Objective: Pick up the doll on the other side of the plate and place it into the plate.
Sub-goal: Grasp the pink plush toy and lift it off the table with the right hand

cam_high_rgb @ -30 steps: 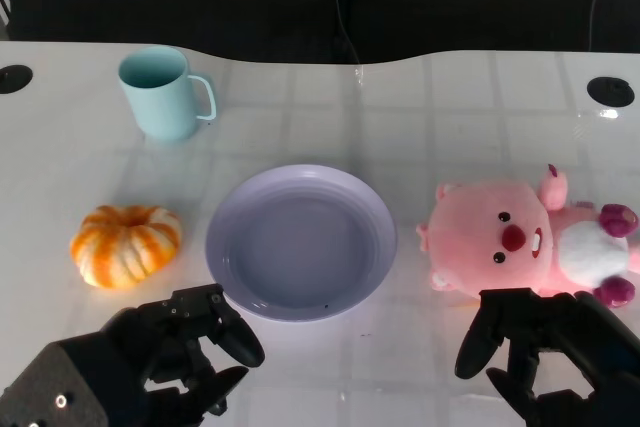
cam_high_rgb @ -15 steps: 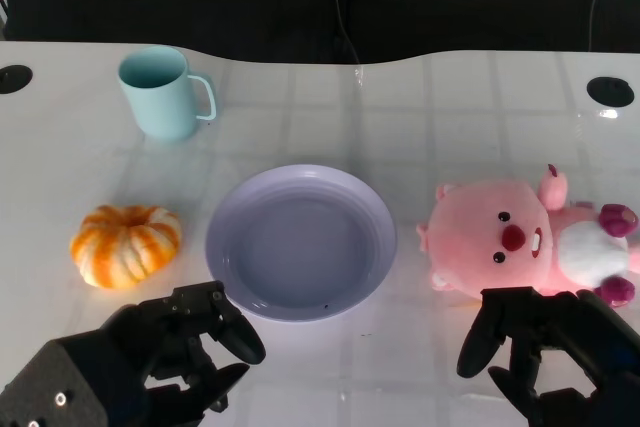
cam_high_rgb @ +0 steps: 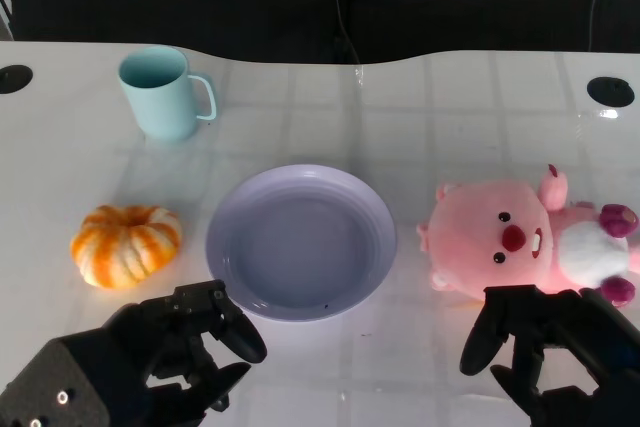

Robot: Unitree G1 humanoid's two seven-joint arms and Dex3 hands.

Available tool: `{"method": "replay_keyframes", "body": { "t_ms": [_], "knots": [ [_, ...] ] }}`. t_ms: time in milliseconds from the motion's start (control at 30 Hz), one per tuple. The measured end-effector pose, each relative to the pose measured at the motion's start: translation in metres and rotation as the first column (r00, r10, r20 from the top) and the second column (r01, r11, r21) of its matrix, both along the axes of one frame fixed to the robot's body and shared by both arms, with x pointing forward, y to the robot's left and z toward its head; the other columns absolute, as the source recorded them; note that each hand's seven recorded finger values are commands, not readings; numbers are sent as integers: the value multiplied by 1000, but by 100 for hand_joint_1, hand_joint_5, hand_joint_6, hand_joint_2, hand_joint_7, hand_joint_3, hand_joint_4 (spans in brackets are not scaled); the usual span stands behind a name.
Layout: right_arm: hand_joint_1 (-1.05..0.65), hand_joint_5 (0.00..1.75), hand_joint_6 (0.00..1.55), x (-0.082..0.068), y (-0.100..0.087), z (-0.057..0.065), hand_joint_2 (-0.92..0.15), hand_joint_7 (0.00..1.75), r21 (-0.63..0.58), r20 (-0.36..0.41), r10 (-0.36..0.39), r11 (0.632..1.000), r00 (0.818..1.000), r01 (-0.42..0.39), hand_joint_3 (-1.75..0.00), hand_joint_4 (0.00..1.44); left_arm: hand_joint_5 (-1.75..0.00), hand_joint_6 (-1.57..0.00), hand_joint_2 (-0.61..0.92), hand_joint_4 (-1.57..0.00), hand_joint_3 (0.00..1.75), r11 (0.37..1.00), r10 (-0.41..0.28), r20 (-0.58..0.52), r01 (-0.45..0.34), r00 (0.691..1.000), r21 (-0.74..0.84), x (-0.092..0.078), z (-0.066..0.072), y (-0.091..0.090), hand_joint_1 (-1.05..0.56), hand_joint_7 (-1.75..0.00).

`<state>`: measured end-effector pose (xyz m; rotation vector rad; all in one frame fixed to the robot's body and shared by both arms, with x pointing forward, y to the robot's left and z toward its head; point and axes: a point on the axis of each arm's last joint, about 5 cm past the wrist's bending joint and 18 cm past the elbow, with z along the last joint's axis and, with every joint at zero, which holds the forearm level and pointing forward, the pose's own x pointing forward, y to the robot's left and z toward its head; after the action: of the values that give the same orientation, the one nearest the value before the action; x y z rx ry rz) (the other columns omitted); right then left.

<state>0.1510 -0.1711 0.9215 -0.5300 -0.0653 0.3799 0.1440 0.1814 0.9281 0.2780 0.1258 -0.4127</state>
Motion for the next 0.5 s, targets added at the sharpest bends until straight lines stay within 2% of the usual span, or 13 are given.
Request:
{"method": "replay_keyframes", "body": {
  "t_ms": [100,167,267,367,500],
  "knots": [
    [14,148,81,0,-1,0,-43,116,35,34,-10,999,999,9,-119,80,-155,-54,92,-57,47,1000,4,-15,-4,1000,1,0,0,0,-15,-140],
    [12,143,76,1,-2,-1,-43,112,81,66,-24,997,998,19,-118,77,-155,-54,92,-57,48,1000,5,-18,-5,1000,0,0,0,0,-14,-140],
    [5,135,72,1,-4,-1,-46,102,125,113,-41,992,993,27,-105,73,-155,-54,92,-57,48,1000,5,-18,-5,1000,0,0,0,0,-13,-141],
    [-6,117,66,2,-7,-1,-55,81,140,144,-62,989,988,41,-84,64,-155,-54,92,-57,48,1000,3,-10,-3,1000,-1,0,0,-1,-13,-141],
    [-12,92,58,3,-9,1,-57,60,148,211,-94,987,973,63,-74,55,-155,-54,92,-58,49,1000,3,-10,-3,1000,1,0,0,-1,-13,-140]
  ]
}}
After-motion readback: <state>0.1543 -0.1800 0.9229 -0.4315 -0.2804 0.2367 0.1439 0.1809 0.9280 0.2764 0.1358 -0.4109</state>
